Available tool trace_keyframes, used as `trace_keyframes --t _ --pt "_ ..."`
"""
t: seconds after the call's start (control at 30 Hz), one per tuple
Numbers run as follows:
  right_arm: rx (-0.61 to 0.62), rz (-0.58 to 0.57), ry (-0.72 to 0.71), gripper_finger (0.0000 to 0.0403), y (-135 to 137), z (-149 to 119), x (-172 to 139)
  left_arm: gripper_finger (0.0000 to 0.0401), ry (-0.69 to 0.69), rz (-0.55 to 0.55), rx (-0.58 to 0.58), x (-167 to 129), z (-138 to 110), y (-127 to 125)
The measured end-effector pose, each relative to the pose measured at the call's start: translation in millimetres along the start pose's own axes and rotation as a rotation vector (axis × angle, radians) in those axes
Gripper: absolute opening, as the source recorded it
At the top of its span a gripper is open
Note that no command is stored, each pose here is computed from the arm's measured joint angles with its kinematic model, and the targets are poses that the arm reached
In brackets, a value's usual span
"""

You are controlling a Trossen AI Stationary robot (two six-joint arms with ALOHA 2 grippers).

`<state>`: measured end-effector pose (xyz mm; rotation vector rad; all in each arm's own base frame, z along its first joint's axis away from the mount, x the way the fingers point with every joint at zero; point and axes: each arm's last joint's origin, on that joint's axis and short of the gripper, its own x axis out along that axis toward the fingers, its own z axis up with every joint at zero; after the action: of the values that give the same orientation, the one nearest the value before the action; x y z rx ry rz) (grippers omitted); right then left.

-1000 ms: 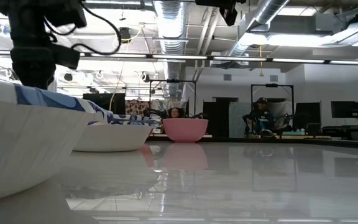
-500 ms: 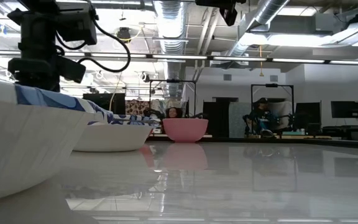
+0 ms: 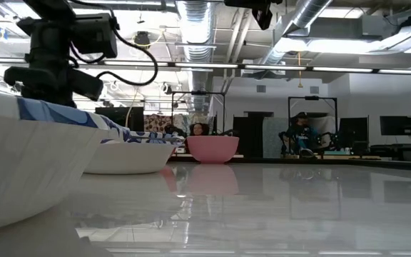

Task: Nest bowls inside each other by size order
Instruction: Stack the white patterned bowl on top of the white patterned bowl

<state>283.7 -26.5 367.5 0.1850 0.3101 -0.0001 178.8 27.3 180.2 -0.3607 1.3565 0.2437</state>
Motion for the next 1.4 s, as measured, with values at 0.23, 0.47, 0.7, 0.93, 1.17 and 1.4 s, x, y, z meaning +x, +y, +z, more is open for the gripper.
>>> trace_keyframes --t 0.23,0.47,0.7,0.93,1.17,1.4 --pt "-0.001 0.000 0.000 0.0027 0 0 0 0.0093 -0.012 -0.010 -0.208 -4 1 -1" --pt "-0.015 0.000 0.001 0.0027 0 0 0 0.0071 -0.177 -0.105 -0.157 -46 16 -15" --pt "-0.020 -0.007 0.051 0.0027 -1 -5 0 0.0069 -0.263 -0.284 -0.027 -85 10 -46" --pt "-0.014 -0.012 0.093 0.0027 -1 -9 -1 0.0069 -0.219 -0.359 0.101 -95 -19 -88" --pt "-0.011 -0.020 0.101 0.0027 -3 -10 -1 0.0078 -0.165 -0.363 0.150 -89 -44 -122" --pt "-0.003 -0.042 0.096 0.0027 -10 -9 -2 0.0122 -0.171 -0.425 0.191 -87 -53 -142"
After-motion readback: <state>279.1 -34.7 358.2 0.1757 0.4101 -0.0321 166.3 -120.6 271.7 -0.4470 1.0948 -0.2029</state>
